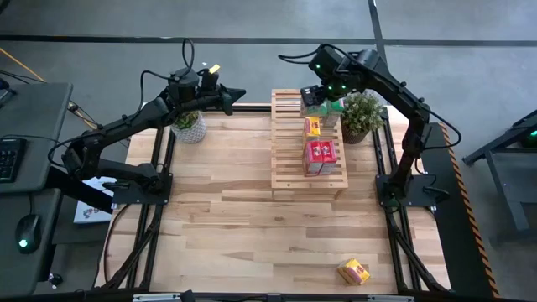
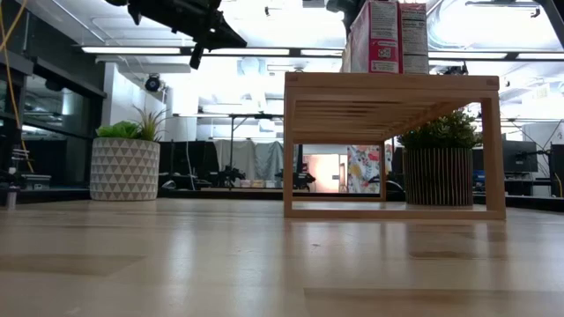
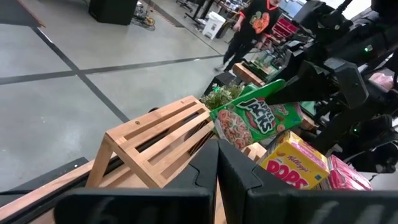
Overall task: Stack cereal on shelf
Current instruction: Put the green cereal on the shelf
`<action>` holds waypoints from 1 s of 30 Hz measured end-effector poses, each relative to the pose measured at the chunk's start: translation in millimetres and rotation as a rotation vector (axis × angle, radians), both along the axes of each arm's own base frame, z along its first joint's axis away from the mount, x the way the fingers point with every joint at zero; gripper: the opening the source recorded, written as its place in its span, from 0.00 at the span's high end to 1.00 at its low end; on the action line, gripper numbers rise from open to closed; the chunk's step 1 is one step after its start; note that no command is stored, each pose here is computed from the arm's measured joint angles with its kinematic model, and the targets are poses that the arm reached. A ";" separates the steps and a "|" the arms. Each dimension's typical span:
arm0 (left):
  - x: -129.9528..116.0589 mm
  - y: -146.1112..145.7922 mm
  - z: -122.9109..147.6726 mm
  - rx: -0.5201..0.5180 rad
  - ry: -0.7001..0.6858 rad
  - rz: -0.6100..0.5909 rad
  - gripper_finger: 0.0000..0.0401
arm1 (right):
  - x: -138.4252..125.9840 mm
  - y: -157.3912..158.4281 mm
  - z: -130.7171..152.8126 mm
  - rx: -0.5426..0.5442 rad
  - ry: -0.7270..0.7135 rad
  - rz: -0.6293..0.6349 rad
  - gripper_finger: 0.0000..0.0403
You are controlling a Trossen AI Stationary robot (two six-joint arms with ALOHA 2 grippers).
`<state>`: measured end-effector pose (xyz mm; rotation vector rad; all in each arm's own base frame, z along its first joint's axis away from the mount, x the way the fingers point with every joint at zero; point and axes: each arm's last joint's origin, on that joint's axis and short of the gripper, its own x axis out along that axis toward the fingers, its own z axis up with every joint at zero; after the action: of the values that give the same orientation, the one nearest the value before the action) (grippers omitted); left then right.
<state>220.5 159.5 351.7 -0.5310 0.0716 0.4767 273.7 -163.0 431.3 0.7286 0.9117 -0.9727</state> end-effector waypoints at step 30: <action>0.1 0.1 0.5 -0.029 -0.019 0.007 1.00 | 2.0 -1.2 -1.9 -0.011 0.026 0.055 0.52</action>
<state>220.6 159.5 352.2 -0.5640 0.0585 0.4776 275.6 -164.2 429.4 0.6798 0.9438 -0.9397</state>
